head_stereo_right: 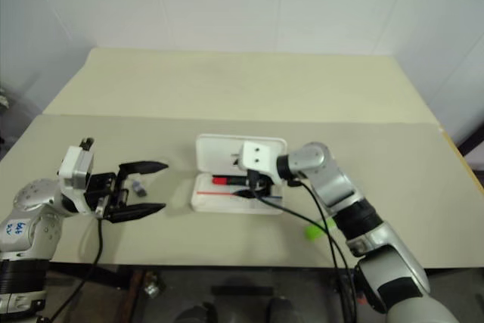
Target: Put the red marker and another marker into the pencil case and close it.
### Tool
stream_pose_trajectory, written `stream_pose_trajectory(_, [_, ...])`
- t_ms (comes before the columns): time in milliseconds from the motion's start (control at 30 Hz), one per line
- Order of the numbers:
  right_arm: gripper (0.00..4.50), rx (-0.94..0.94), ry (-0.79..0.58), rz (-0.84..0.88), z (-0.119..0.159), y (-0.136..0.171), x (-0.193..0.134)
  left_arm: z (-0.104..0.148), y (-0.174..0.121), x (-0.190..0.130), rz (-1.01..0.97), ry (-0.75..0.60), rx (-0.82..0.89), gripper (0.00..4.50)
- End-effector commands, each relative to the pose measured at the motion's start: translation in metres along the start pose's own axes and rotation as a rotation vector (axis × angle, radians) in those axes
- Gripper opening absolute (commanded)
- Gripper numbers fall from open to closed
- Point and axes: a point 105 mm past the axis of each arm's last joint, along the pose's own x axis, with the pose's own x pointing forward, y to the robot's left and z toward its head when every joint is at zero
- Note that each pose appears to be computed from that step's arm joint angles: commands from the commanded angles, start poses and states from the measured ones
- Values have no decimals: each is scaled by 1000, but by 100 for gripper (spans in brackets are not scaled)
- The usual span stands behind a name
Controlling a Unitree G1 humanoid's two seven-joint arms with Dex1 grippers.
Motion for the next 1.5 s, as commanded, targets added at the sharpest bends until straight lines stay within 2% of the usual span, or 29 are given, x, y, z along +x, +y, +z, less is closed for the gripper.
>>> stream_pose_trajectory(33, [446,-15,-84,6,21,3,-15,9,-1,1,-10,-11,29,450])
stream_pose_trajectory(200, [446,4,-194,22,40,14,-33,11,-4,7,-30,-25,32,450])
stream_pose_trajectory(267, [446,14,-230,-26,44,13,-42,11,-5,10,-47,-31,33,450])
stream_pose_trajectory(400, [446,17,-224,-49,39,21,-72,10,-3,16,-89,-31,27,450])
stream_pose_trajectory(700, [446,4,88,75,-13,45,-130,6,7,31,-183,-49,19,450])
stream_pose_trajectory(867, [446,2,171,141,-38,52,-148,4,6,35,-231,-53,11,450])
stream_pose_trajectory(1000, [446,7,271,203,-69,59,-161,3,7,35,-239,-46,13,450])
stream_pose_trajectory(1167, [446,-13,341,273,-91,62,-168,4,5,35,-244,-48,14,450])
stream_pose_trajectory(1500, [446,6,339,323,-112,63,-154,3,0,31,-220,-37,12,450])
